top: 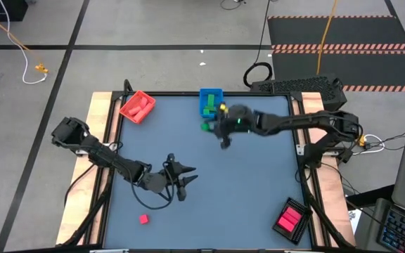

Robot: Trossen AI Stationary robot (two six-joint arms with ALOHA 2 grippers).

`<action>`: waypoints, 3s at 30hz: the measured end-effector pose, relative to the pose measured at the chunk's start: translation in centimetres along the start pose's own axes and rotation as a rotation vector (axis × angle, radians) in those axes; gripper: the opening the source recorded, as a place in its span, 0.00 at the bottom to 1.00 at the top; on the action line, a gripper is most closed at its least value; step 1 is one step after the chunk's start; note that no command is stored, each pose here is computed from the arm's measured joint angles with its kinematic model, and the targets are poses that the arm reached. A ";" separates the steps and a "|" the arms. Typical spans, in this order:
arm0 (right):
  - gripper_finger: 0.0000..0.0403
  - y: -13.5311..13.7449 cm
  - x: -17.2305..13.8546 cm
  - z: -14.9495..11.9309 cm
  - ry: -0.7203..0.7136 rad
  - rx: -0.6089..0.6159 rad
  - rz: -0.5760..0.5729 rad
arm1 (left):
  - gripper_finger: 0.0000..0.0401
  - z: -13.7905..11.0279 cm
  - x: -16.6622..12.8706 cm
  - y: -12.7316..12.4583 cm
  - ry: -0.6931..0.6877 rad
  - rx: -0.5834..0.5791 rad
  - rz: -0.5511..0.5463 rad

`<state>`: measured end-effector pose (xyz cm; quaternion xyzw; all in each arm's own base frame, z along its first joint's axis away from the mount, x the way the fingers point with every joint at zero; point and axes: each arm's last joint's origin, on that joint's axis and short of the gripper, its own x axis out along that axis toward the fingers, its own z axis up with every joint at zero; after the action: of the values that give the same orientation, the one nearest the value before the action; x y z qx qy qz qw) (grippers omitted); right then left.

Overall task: Sort & place blocks by color
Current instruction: Put the green block into the blue bin, then put the red block into the black bin

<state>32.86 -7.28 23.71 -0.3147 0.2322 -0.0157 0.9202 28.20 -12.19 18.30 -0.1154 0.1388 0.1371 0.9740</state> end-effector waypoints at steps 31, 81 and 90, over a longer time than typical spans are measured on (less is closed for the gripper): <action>0.49 -8.2 1.0 -8.4 -0.070 0.506 -0.271 | 0.36 1.3 2.8 4.2 0.056 -0.043 0.065; 0.64 7.2 -9.6 0.3 -0.490 0.663 0.094 | 0.94 -7.0 -9.5 -4.6 1.230 -0.200 -0.029; 0.64 7.3 -10.6 0.0 -0.517 0.671 0.067 | 0.84 -8.9 -9.1 -4.6 1.291 -0.107 0.004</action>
<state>22.53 0.41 23.82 0.0166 -0.0143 0.0191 0.9996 19.02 -20.95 13.61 -0.2227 0.6899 0.0486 0.6871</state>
